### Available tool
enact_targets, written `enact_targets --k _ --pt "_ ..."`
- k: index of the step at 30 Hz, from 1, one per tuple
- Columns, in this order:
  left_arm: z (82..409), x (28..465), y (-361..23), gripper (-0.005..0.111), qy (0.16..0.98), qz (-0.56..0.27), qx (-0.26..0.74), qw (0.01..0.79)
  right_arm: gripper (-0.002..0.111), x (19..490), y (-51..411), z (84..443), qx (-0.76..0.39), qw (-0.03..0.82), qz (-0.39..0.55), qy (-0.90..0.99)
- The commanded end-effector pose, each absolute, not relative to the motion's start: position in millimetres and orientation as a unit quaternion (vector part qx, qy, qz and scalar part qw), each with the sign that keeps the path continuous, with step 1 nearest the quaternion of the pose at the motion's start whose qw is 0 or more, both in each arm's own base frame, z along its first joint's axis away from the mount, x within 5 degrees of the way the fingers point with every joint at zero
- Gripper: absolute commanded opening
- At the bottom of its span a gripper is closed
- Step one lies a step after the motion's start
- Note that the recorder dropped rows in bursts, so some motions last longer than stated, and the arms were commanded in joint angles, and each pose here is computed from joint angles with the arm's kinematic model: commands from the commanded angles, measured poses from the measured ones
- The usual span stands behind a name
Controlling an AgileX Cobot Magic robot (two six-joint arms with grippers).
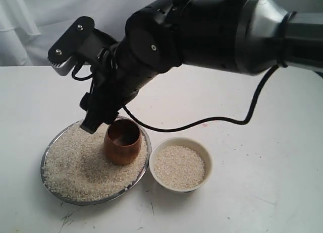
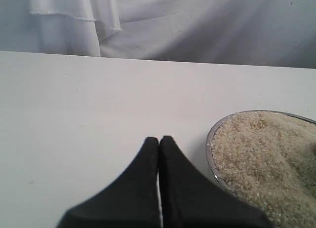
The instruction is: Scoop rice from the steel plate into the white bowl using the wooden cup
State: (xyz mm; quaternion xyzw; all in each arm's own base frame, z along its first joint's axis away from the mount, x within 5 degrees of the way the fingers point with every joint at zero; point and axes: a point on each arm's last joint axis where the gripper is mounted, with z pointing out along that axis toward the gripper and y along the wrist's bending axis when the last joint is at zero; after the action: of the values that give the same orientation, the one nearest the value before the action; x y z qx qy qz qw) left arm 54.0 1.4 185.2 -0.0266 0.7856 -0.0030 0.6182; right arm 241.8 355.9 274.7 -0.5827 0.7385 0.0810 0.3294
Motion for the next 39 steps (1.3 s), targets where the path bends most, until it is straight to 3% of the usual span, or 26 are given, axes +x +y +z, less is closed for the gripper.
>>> enact_targets --k 1,8,14,30,39 --pt "184.4 54.0 1.5 0.0 0.784 -0.003 -0.028 0.621 0.056 241.4 333.5 269.3 -0.571 0.257 0.034 0.779" --pt "184.4 54.0 1.5 0.0 0.784 -0.003 -0.028 0.621 0.046 240.9 314.3 253.1 -0.557 0.215 0.01 0.802" --pt "184.4 54.0 1.5 0.0 0.784 -0.003 -0.028 0.621 0.044 247.1 304.8 250.2 -0.546 0.219 0.0 0.809" --pt "184.4 54.0 1.5 0.0 0.784 -0.003 -0.028 0.621 0.041 257.0 316.0 196.6 -0.548 0.236 0.02 0.802" --pt "184.4 54.0 1.5 0.0 0.784 -0.003 -0.028 0.621 0.038 258.5 323.4 201.9 -0.547 0.263 0.033 0.794"
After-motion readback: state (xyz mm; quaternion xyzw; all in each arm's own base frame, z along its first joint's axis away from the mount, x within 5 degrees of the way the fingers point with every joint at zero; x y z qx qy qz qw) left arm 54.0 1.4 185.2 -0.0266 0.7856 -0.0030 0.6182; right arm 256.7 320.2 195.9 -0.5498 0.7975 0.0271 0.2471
